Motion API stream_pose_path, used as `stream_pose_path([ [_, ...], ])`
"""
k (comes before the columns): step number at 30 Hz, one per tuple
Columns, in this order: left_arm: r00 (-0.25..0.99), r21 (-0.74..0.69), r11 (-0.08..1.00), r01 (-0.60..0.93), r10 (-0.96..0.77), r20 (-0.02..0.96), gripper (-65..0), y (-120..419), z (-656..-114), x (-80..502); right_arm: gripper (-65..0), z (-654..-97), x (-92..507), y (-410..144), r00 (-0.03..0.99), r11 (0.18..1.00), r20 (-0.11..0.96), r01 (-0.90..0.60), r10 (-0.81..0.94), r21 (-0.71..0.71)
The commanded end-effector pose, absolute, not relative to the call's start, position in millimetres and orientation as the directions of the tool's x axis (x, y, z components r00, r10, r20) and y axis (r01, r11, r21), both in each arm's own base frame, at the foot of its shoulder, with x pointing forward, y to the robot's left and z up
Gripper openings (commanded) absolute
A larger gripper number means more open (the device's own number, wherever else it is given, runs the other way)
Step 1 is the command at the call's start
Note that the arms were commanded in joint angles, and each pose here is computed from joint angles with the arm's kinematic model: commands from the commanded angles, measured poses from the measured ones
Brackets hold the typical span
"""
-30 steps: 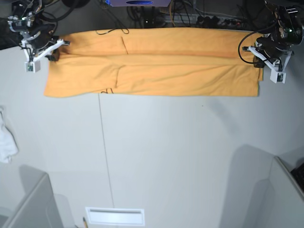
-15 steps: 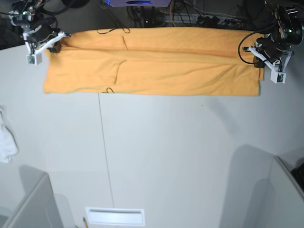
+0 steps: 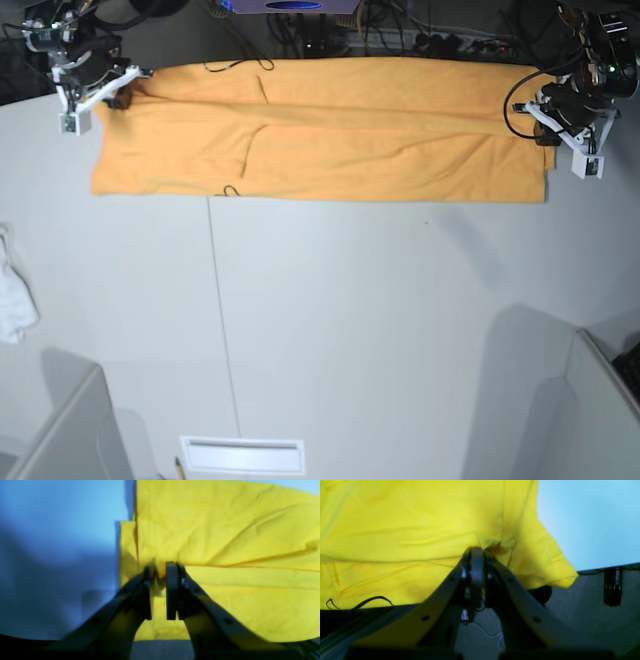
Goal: Fold the T-shirt properly
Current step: 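Lay the folded hem down near the collar edge and hold, then pull the strip ends apart with both grippers to flatten it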
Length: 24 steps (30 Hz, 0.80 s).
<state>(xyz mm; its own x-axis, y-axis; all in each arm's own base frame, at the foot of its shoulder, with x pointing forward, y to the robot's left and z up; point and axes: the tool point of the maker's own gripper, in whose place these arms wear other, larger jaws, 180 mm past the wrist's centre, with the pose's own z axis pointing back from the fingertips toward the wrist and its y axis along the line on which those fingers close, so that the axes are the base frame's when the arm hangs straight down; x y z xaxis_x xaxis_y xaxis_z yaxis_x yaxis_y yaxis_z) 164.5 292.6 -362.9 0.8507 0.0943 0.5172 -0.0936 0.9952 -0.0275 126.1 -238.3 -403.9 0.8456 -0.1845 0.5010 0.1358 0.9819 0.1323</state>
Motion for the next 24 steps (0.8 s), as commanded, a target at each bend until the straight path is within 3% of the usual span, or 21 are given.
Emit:
stream_pose_path([
  [1, 0.839, -0.009, 0.996, -0.085, 0.076, 0.54, -56.3, 297.3, -354.9, 169.0, -65.0, -396.7, 131.1, -242.1, 0.829, 0.983, 0.529, 0.133, -0.178, 0.123],
  [3, 0.836, -0.007, 0.996, -0.09, 0.079, 0.542, -55.8, 298.9, -354.0, 169.4, -54.0, -395.7, 132.2, -242.3, 0.827, 0.984, 0.533, 0.133, -0.178, 0.122],
  [5, 0.836, -0.005, 0.996, -0.089, 0.078, 0.542, -47.1, 299.2, -353.8, 169.6, -45.6, -393.7, 133.3, -242.5, 0.823, 0.984, 0.54, 0.131, -0.175, 0.119],
  [10, 0.833, -0.007, 0.996, -0.089, 0.078, 0.547, -12.2, 298.9, -351.9, 170.1, -45.0, -374.2, 135.4, -264.6, 0.785, 0.98, 0.59, 0.185, -0.191, 0.071],
  [11, 0.831, -0.009, 0.996, -0.089, 0.079, 0.55, -8.4, 298.7, -351.3, 171.3, -44.7, -371.2, 137.9, -268.7, 0.777, 0.979, 0.6, 0.191, -0.192, 0.065],
  [13, 0.825, -0.013, 0.996, -0.09, 0.082, 0.559, -7.6, 297.6, -349.7, 174.5, -44.9, -367.5, 143.4, -272.7, 0.769, 0.98, 0.613, 0.188, -0.184, 0.057],
  [15, 0.807, -0.021, 0.996, -0.087, 0.083, 0.585, -12.7, 294.8, -343.8, 183.7, -45.0, -365.5, 150.1, -269.6, 0.761, 0.982, 0.624, 0.177, -0.178, 0.065],
  [17, 0.788, -0.062, 0.993, -0.097, 0.115, 0.605, -26.2, 287.4, -342.7, 191.4, -47.0, -362.9, 157.9, -267.5, 0.752, 0.985, 0.639, 0.157, -0.163, 0.066],
  [20, 0.778, -0.103, 0.988, -0.117, 0.155, 0.609, -61.1, 283.7, -349.5, 201.6, -64.1, -366.1, 168.3, -249.5, 0.76, 0.994, 0.64, 0.078, -0.112, 0.082],
  [21, 0.78, -0.117, 0.984, -0.133, 0.177, 0.601, -65.0, 286.5, -355.1, 204.1, -65.0, -367.8, 171.7, -241.1, 0.764, 0.995, 0.638, 0.047, -0.095, 0.091],
  [24, 0.79, -0.167, 0.968, -0.189, 0.251, 0.559, -65.0, 290.5, -377.6, 204.6, -65.0, -381.7, 169.6, -219.7, 0.795, 0.991, 0.602, -0.013, -0.069, 0.13],
])
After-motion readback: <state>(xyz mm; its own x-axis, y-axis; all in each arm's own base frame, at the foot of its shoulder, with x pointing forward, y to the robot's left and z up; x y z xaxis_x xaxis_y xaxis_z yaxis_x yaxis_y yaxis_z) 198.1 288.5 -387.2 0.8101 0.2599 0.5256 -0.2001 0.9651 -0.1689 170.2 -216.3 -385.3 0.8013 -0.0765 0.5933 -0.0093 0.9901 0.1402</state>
